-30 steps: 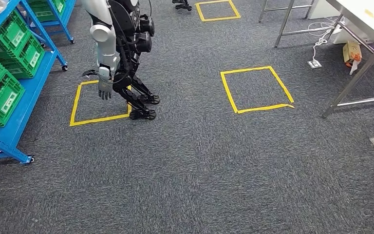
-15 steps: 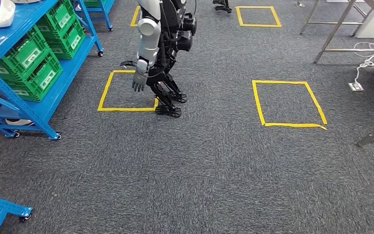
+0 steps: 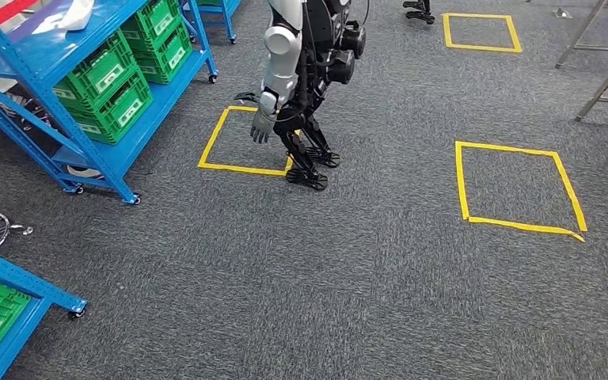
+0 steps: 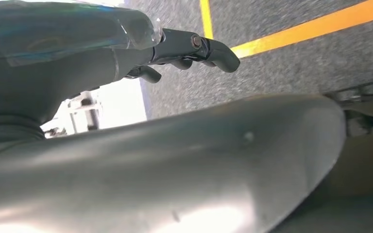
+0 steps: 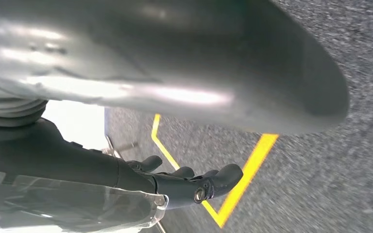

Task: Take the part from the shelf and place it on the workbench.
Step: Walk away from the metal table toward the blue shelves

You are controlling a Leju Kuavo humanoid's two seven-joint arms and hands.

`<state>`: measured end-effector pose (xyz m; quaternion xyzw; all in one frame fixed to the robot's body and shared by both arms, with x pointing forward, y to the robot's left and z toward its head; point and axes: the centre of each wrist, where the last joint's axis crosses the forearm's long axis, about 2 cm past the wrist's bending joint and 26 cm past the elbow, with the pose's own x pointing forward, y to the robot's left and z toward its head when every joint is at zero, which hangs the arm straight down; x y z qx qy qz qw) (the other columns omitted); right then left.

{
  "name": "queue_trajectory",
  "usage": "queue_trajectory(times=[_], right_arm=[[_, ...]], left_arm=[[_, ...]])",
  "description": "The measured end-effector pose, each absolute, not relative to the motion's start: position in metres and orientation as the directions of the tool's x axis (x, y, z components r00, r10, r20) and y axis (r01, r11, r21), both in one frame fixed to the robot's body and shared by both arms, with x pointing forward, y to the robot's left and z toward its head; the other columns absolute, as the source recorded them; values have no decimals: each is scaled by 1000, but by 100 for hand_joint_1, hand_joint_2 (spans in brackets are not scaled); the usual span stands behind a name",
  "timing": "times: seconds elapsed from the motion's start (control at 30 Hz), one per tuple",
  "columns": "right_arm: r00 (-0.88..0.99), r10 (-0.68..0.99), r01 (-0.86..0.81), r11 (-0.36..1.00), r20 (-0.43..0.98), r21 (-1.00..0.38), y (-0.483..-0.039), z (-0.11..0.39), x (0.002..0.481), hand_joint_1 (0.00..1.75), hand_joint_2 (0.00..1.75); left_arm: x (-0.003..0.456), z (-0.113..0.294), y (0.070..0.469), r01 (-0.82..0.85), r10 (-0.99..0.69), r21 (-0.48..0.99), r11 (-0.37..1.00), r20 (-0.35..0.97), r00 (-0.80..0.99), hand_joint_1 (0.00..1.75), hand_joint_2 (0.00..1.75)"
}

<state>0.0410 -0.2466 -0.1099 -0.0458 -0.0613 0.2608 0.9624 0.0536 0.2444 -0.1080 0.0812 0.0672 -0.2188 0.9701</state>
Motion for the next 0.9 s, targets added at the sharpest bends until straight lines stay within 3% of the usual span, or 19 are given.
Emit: queue_trajectory(times=[0.9], right_arm=[[853, 512, -502, 857, 97, -116, -244, -110, 42, 0, 0]], left_arm=[[55, -108, 243, 433, -411, 121, 893, -170, 896, 0, 0]])
